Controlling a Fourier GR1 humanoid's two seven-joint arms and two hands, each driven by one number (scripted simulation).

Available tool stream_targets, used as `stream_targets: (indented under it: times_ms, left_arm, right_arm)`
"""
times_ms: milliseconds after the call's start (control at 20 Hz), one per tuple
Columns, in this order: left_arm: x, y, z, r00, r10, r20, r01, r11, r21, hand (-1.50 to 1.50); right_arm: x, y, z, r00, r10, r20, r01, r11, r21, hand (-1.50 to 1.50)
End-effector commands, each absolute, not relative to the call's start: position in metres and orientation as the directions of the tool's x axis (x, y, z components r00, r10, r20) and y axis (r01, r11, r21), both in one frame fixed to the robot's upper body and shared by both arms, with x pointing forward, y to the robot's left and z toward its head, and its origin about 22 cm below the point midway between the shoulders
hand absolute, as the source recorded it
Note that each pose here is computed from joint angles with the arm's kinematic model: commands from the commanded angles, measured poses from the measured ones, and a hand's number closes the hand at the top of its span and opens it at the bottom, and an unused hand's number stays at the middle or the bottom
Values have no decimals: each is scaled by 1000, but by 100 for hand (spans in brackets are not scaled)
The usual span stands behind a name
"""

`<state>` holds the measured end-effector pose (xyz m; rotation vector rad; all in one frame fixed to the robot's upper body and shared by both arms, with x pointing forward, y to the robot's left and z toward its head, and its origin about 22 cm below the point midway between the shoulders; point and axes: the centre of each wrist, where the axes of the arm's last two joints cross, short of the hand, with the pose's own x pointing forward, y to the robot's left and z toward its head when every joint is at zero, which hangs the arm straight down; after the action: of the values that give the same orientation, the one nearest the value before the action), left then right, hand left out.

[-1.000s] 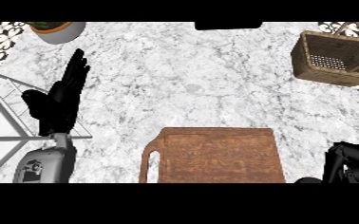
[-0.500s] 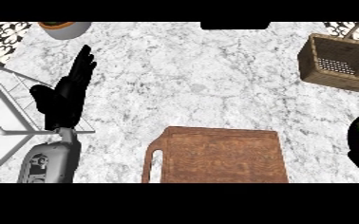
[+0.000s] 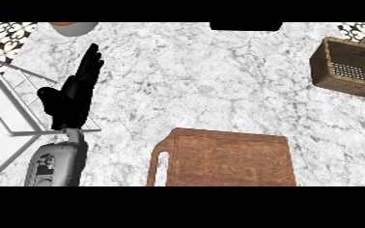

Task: Pick the eggplant from the cutting board and place it in the basket

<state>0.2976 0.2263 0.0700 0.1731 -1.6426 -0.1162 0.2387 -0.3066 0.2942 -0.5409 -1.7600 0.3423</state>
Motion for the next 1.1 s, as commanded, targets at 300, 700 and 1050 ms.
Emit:
stream_targets:
  times_ms: [300,700,1050]
  left_arm:
    - [299,277,57,26,-207,978,-111,972,208,0]
    - [287,282,49,49,-206,977,-121,970,210,0]
    - [295,282,56,34,-200,979,-136,970,203,0]
  right_arm:
    - [298,-329,279,-50,628,777,192,769,-609,150]
    - [338,-358,247,15,651,759,195,742,-641,150]
    - [361,-391,232,2,548,836,150,827,-542,150]
